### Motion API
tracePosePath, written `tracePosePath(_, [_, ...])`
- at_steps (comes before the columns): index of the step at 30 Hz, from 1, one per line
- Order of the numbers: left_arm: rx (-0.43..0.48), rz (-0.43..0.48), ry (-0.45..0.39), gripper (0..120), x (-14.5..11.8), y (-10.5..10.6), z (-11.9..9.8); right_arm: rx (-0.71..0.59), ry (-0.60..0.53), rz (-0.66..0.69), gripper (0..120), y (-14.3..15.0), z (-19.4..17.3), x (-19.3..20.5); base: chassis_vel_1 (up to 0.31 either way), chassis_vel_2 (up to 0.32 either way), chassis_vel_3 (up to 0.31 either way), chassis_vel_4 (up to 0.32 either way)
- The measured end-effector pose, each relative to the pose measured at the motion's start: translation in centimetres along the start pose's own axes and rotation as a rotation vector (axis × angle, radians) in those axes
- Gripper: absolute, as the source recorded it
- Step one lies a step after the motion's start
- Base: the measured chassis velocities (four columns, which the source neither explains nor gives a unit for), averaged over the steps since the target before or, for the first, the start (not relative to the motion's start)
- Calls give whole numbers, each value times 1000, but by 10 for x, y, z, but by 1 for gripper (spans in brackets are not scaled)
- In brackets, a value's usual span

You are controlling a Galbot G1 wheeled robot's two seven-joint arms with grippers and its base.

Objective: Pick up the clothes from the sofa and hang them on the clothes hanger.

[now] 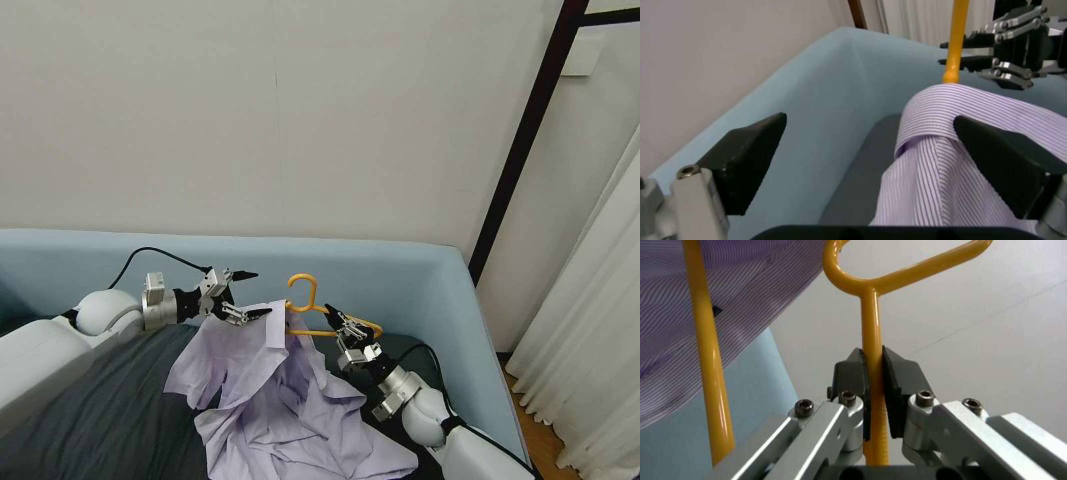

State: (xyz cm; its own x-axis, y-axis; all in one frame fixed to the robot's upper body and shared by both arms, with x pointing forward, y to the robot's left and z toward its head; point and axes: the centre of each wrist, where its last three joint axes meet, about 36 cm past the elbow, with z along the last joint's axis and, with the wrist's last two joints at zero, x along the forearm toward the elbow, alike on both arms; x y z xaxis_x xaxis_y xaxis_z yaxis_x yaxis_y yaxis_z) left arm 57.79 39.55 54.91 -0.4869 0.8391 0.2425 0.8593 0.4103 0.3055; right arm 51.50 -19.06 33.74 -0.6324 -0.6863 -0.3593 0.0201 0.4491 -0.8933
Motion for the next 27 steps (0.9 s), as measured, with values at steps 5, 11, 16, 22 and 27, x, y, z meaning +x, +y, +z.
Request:
tracePosePath(5, [2,43,22,94,-5,-6,1,-2,-6,11,5,-2,1,-3,0,0,0,0])
tracePosePath(11, [6,53,32,88,0,-10,4,-11,7,7,5,1,1,2,0,0,0,0])
tracePosePath(16, [8,59,42,74,1,-11,7,-8,-2,8,5,1,-1,1,0,0,0,0])
tracePosePath(22, [16,102,66,51,-9,-17,12,8,-24,9,5,-2,-3,-3,0,0,0,0])
tracePosePath(27, [15,143,81,36,-23,-20,12,28,-35,4,5,-5,-1,1,0,0,0,0])
